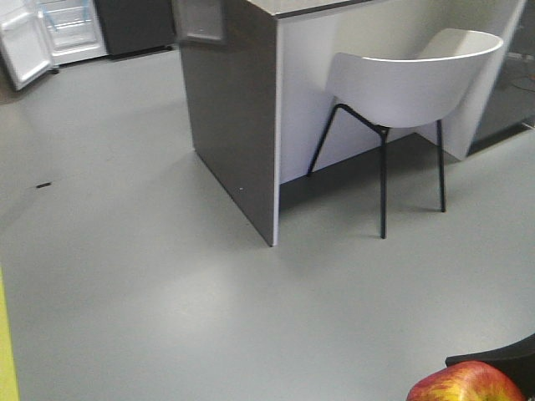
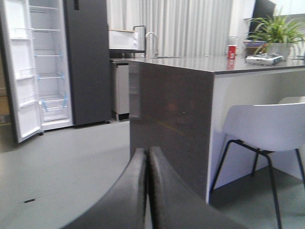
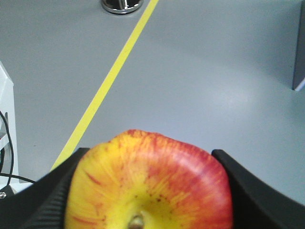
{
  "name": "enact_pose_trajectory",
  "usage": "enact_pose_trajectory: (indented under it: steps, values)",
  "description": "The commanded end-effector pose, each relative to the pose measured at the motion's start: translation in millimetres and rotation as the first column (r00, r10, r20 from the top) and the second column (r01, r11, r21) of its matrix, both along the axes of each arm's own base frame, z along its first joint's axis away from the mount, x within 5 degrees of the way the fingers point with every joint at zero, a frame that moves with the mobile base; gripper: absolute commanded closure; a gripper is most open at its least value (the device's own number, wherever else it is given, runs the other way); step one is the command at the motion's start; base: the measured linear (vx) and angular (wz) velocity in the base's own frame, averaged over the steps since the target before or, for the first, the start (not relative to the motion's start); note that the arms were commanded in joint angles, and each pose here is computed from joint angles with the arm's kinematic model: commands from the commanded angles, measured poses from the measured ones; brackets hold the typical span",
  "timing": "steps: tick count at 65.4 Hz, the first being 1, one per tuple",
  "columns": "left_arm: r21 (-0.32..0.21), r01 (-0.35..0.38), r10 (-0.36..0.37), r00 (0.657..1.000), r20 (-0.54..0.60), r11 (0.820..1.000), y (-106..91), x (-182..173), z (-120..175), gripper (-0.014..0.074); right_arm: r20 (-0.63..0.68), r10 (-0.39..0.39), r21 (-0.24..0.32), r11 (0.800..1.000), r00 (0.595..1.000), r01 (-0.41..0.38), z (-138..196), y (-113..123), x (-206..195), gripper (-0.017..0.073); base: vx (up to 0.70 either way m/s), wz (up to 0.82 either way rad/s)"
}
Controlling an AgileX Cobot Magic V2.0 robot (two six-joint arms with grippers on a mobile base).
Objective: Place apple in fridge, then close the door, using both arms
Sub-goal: 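Drive the base away from the counter holding the apple in right gripper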
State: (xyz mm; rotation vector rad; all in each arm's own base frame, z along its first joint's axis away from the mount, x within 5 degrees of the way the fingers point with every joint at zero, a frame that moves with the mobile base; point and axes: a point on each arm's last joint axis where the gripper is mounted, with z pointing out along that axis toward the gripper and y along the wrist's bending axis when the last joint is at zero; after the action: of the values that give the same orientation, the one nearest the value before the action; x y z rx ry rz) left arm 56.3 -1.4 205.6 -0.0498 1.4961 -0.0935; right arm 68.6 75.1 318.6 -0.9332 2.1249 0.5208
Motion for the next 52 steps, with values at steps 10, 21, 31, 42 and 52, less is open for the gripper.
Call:
enact_pose_trajectory:
  steps: [10,21,31,42,52]
  values:
    - [-0.008,0.005,-0.004,0.998,0.062,1.0,-0.1,-0.6,-1.9,0.0599,0.062,-0.012,0.062,0.998,0.998,0.008,12.7,1.8,2.5,0.0391,0.02,0.34]
    - [-0.008,0.005,-0.004,0.998,0.062,1.0,-0.1,-0.6,-1.9,0.0599,0.062,-0.012,0.062,0.998,0.998,0.008,12.7,1.8,2.5,0.0391,0.05,0.35]
    - [-0.008,0.005,-0.004,0.998,0.062,1.0,-0.1,-0.6,-1.9,0.0599,0.062,-0.012,0.062,0.998,0.998,0.008,12.7,1.8,2.5,0.0391,0.08,0.35]
    - [-0.008,0.005,-0.004,0.998,0.062,1.0,-0.1,-0.6,-1.9,0.0599,0.062,-0.012,0.062,0.998,0.998,0.008,12.7,1.8,2.5,0.0391,0.1,0.38]
    - [-0.008,0.005,-0.004,0.998,0.062,1.0,-0.1,-0.6,-1.9,0.0599,0.062,-0.012,0.062,0.998,0.998,0.008,12.7,1.8,2.5,0.0391,0.11,0.4]
